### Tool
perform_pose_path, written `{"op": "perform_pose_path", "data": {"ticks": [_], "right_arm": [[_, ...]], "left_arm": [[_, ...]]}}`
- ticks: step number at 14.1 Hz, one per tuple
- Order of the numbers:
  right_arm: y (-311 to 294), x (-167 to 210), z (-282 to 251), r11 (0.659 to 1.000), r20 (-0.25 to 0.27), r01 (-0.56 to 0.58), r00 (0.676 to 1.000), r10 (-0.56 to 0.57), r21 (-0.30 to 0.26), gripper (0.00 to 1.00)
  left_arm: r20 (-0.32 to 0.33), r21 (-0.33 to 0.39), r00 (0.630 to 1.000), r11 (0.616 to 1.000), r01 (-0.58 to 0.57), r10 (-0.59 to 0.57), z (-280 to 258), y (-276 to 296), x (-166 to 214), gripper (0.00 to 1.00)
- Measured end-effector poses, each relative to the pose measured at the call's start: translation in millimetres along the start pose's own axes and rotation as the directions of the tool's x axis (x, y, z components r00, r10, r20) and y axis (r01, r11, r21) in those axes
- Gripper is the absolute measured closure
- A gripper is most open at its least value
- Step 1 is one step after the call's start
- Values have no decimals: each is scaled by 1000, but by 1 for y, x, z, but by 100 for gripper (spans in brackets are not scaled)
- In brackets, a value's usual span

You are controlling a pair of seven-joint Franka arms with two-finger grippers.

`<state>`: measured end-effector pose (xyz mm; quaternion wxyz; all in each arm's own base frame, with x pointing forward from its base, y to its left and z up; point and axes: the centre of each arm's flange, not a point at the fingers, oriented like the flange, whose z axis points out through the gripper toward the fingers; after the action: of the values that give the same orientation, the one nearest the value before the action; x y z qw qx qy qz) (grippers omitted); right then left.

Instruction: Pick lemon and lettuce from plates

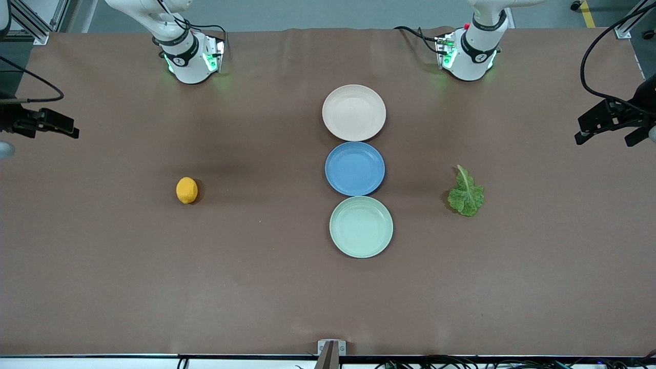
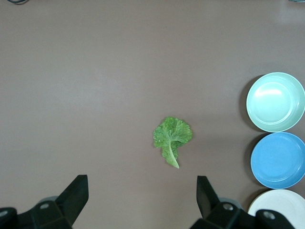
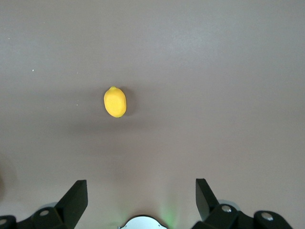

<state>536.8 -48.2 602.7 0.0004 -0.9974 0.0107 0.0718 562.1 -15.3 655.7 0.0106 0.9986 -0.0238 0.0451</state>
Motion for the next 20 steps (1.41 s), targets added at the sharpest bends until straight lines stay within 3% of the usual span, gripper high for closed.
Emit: {"op": "perform_pose_path", "data": {"ticks": [6, 12, 20], "right_arm": [[-4, -34, -8, 1000, -58, 7, 998, -7, 3, 0], [-18, -31, -18, 999, -116, 36, 993, -37, -6, 0], [-21, -25, -25, 999, -131, 41, 990, -41, -8, 0]], "left_arm": [[1, 0, 1000, 1000, 1, -1, 0, 0, 0, 0], [1, 0, 1000, 1000, 1, -1, 0, -1, 0, 0], [1, 0, 1000, 1000, 1, -1, 0, -1, 0, 0]]}}
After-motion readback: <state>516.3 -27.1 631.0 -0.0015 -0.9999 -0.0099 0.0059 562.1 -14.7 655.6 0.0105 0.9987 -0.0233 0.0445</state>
